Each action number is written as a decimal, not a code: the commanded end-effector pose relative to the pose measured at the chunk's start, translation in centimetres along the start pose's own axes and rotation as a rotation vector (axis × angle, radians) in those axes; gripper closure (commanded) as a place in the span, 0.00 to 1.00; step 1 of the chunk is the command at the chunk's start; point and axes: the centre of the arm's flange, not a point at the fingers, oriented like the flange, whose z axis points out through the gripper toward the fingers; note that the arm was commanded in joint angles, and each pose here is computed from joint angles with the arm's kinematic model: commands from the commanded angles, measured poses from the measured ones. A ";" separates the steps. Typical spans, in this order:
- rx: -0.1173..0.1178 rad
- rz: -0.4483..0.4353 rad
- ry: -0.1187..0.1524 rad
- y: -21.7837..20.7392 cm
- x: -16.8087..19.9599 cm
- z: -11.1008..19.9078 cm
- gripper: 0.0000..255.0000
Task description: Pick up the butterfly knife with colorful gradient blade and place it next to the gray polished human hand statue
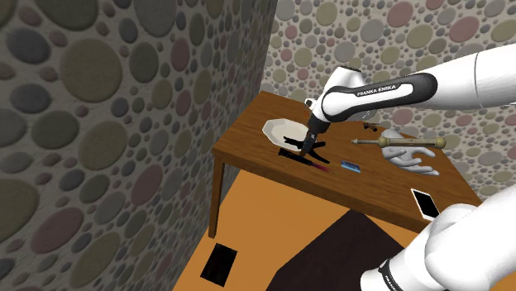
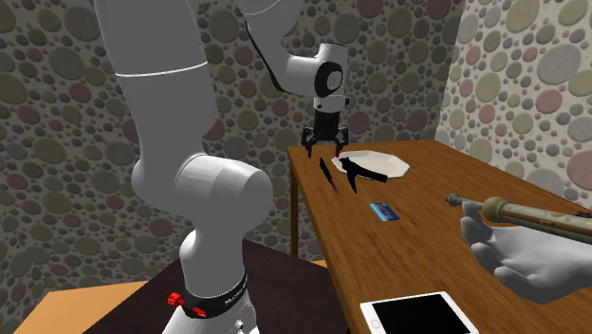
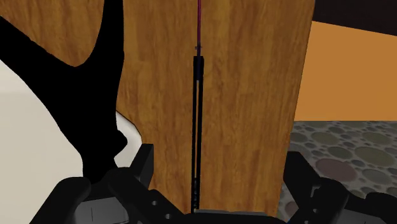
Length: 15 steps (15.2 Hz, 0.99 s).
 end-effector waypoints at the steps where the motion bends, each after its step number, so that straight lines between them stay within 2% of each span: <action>1: -0.004 -0.028 0.007 1.4 1.1 2.1 0.00; 9: -0.004 -0.028 0.007 1.5 1.1 6.1 0.00; 15: -0.004 -0.028 0.007 1.5 1.1 6.1 0.00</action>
